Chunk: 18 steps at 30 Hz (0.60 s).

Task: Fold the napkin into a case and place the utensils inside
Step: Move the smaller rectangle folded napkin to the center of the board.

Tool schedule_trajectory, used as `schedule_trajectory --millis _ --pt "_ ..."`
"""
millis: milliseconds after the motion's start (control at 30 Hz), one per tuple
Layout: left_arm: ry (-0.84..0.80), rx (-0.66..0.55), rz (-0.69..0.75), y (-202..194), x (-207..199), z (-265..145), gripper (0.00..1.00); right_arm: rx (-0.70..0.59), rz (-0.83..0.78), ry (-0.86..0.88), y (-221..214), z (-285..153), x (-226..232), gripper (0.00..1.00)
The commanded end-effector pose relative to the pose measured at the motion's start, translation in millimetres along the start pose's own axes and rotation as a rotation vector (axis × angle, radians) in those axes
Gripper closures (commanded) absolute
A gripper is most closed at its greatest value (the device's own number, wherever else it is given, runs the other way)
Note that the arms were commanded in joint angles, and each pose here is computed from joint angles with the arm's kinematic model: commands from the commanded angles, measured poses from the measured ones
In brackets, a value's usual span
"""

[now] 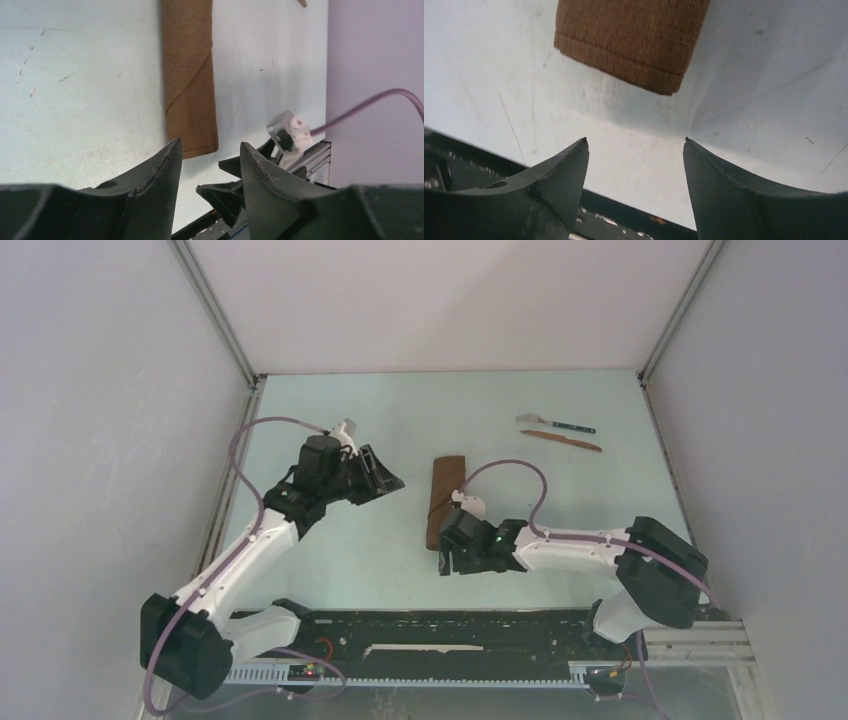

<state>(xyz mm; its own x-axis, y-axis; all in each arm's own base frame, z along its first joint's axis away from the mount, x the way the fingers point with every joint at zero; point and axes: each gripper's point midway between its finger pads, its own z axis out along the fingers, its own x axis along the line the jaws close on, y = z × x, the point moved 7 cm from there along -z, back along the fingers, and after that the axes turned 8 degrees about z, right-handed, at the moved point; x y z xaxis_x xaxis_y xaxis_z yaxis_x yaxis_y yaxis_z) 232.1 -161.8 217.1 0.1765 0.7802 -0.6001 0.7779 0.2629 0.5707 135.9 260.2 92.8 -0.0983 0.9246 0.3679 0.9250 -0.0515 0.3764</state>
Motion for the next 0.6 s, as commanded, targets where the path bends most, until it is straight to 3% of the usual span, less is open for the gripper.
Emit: schedule_trajectory --millis 0,200,267,567 --pt "-0.005 -0.052 0.066 4.0 -6.1 -19.4 0.48 -0.148 0.116 -0.168 11.5 9.9 12.0 0.22" --pt "-0.041 -0.075 0.078 -3.2 -7.8 -34.0 0.49 -0.128 0.112 -0.164 11.0 36.7 25.2 0.26" --pt "-0.044 -0.086 0.084 -7.2 -6.0 -39.9 0.48 -0.139 0.135 -0.135 16.3 43.3 33.5 0.34" --pt "-0.034 -0.157 0.091 -11.3 2.8 -69.0 0.48 -0.261 0.416 -0.103 76.7 92.4 64.4 0.43"
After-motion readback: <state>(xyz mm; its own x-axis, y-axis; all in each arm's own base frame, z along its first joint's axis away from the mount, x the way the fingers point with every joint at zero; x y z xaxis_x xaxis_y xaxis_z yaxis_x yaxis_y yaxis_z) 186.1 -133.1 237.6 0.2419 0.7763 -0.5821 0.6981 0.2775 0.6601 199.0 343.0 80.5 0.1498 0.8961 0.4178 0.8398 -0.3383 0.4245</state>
